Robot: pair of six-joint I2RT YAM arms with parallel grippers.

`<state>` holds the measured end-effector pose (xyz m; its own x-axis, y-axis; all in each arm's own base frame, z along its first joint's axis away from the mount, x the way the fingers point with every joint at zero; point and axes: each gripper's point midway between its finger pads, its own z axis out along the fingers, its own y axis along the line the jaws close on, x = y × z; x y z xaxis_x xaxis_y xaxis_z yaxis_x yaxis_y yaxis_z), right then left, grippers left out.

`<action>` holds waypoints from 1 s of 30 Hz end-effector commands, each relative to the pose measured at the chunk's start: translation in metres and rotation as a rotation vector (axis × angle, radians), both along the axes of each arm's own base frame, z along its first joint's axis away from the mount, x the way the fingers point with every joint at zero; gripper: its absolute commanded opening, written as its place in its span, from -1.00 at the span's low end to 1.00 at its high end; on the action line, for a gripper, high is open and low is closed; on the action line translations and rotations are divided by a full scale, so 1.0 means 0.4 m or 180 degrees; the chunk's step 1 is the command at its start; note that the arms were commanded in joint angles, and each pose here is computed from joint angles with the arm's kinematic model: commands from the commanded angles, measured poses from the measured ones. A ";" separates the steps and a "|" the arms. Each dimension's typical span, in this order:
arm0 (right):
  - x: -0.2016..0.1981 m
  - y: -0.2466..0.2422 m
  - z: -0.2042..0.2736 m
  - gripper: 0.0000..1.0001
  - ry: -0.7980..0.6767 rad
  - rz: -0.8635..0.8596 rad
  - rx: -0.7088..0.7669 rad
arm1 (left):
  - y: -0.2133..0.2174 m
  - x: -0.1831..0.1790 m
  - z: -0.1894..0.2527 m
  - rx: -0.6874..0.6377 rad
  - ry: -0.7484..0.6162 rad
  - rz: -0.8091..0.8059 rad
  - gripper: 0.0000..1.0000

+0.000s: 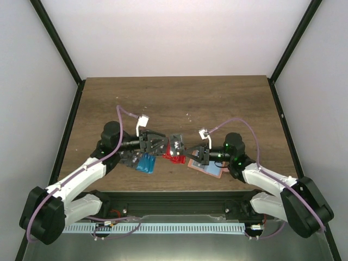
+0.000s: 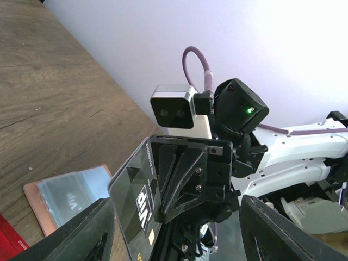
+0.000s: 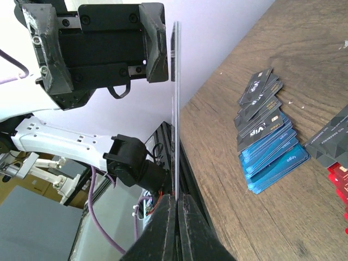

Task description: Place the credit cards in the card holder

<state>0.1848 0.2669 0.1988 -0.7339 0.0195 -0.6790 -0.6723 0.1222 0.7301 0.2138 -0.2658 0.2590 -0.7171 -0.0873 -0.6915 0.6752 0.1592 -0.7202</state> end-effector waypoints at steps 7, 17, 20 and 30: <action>-0.005 0.003 0.021 -0.99 -0.0153 0.0097 0.0063 | -0.008 -0.001 0.002 -0.0049 -0.0027 -0.0086 0.27; 0.005 0.006 0.015 -0.99 -0.0128 0.0066 0.0033 | -0.019 -0.006 -0.003 -0.0042 -0.0001 -0.0145 0.25; 0.008 0.007 0.014 -0.99 -0.0117 0.0063 0.0035 | -0.022 -0.006 -0.007 -0.0032 0.0007 -0.0153 0.24; 0.001 0.005 0.020 -0.99 -0.0139 0.0082 0.0057 | -0.016 0.024 -0.035 0.0134 0.0005 0.0094 0.23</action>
<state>0.1836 0.2684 0.1912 -0.7516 -0.0031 -0.6596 -0.6553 0.1179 0.7461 0.2172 -0.2733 0.2440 -0.7510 -0.0653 -0.6571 0.6410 0.1669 -0.7492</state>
